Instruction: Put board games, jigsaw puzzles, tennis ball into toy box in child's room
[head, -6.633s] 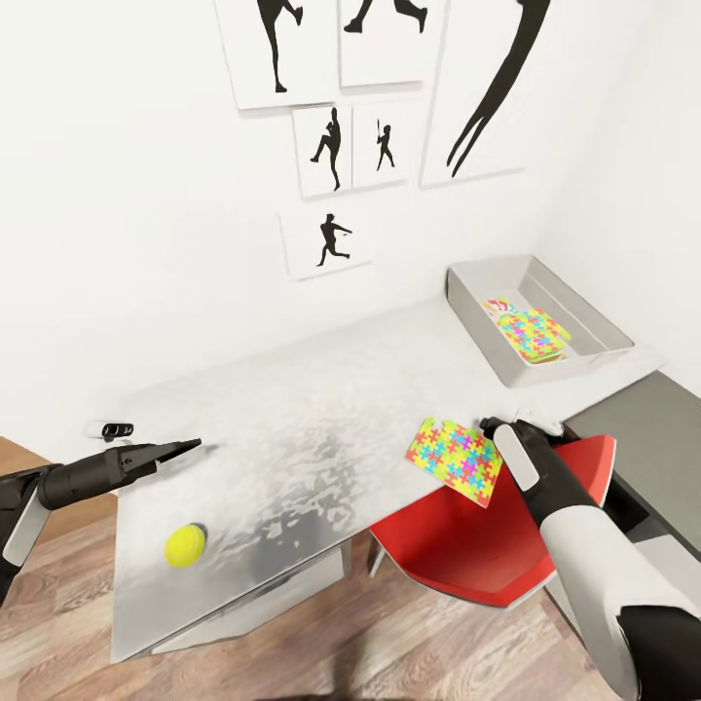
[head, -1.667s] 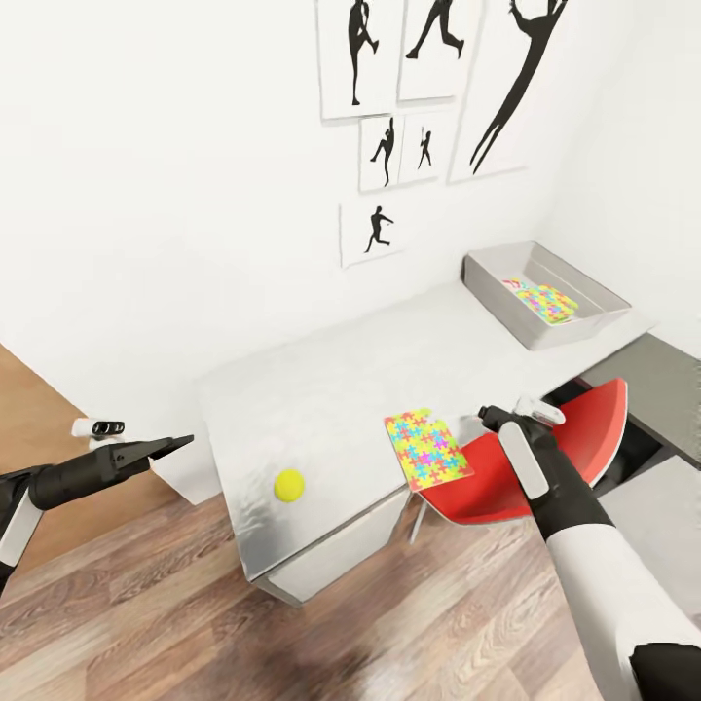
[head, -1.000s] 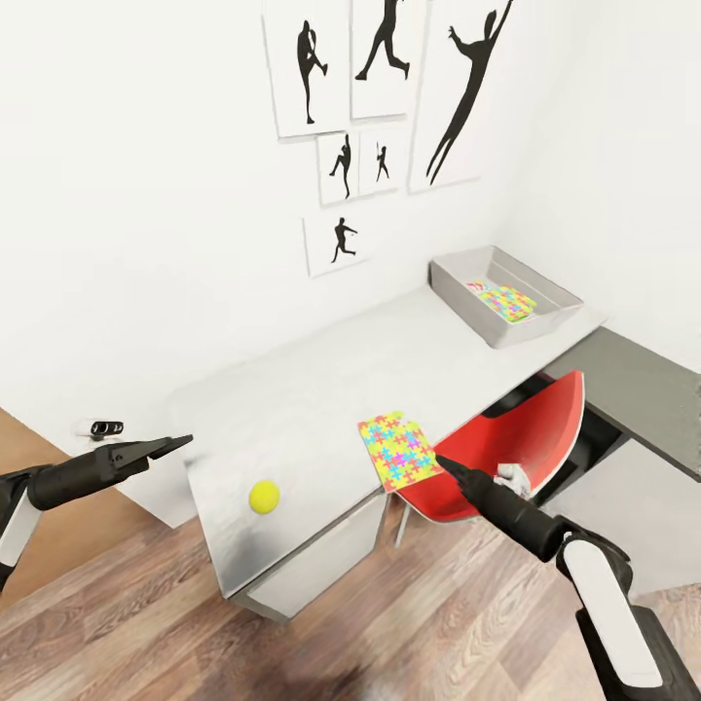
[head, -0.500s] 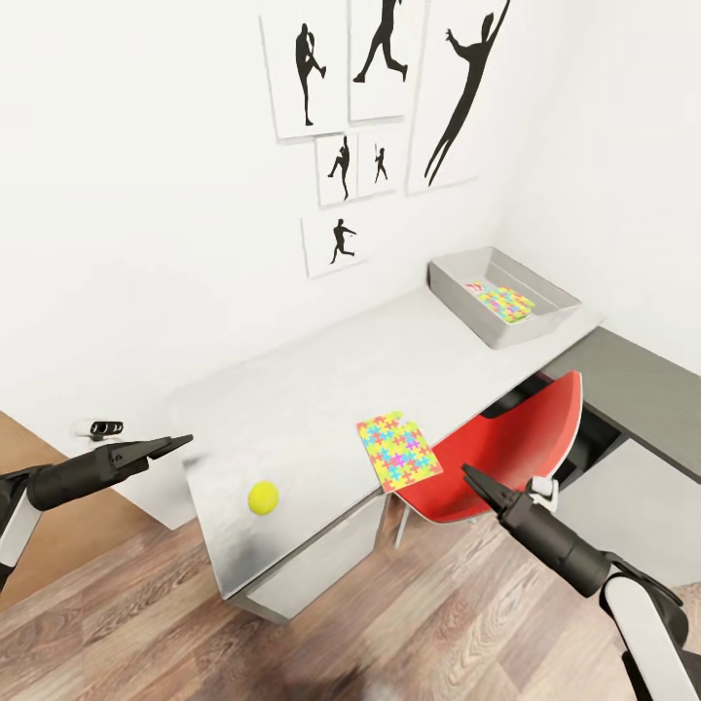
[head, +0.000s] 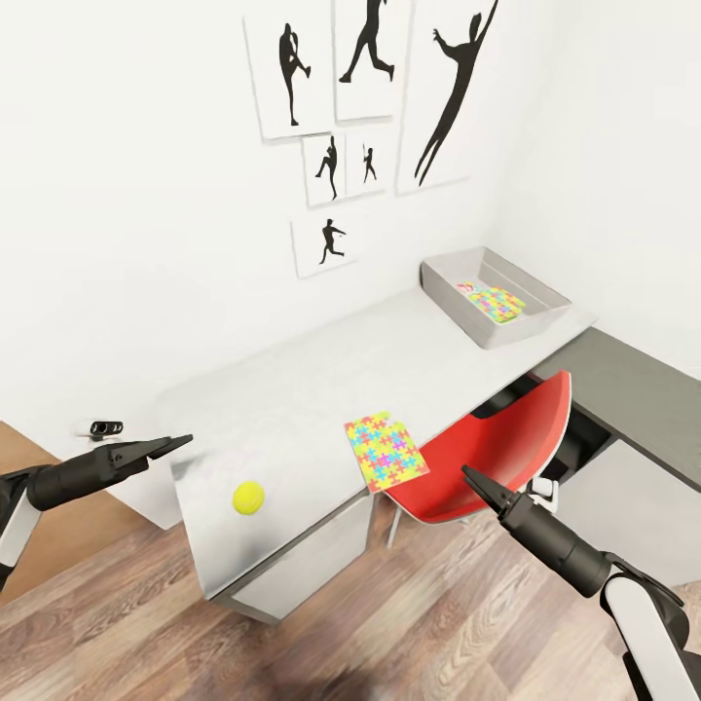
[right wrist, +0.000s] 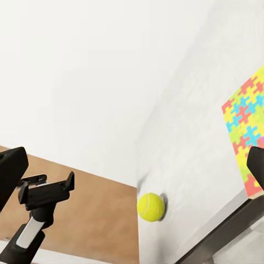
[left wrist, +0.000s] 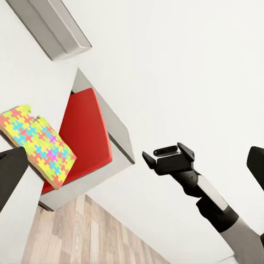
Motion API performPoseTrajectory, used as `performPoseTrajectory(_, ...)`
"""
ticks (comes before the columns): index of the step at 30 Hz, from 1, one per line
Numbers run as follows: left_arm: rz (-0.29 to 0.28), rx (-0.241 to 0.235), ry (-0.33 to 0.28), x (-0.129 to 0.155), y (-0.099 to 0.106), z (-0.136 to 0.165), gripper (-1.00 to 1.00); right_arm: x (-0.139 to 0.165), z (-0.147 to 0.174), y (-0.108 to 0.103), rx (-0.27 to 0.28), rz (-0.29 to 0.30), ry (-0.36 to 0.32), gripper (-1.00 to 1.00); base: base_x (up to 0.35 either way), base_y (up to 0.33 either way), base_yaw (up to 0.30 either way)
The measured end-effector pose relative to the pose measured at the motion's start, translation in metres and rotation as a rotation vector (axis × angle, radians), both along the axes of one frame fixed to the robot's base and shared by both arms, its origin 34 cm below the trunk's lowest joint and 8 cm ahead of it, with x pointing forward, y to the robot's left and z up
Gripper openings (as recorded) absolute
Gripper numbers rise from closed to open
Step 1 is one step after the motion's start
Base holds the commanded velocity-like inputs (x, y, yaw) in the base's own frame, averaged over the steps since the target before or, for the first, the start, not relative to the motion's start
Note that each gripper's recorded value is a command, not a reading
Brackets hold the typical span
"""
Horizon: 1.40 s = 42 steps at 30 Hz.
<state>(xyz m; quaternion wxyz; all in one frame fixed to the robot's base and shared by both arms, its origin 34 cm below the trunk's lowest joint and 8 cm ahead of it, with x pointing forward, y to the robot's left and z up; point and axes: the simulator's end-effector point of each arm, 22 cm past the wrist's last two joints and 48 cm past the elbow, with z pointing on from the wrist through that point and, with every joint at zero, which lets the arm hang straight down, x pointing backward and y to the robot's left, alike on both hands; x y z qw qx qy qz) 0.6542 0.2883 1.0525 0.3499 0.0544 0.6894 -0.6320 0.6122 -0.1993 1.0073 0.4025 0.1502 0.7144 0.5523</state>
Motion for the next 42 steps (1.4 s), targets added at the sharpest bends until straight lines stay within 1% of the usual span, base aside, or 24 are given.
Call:
performPoseTrajectory(11,0.001,-0.001,0.002,0.0,0.001,0.001,1.0,0.0,0.0,-0.001,0.003,-0.002,0.0,1.0,0.0,-0.001,0.0)
performPoseTrajectory(24,0.001,-0.004,-0.01,-0.002,0.001,0.009,1.0,0.0,0.009,0.0,0.007,-0.001,-0.019,1.0,0.0,0.0,0.0)
performPoseTrajectory(32,0.031,-0.009,-0.024,-0.004,0.011,0.017,1.0,-0.001,0.016,0.001,0.009,0.0,-0.033,1.0,0.0,0.0,0.0)
performPoseTrajectory(42,0.037,-0.009,-0.043,-0.005,0.014,0.027,1.0,-0.001,0.024,0.001,0.01,0.0,-0.049,1.0,0.0,0.0,0.0)
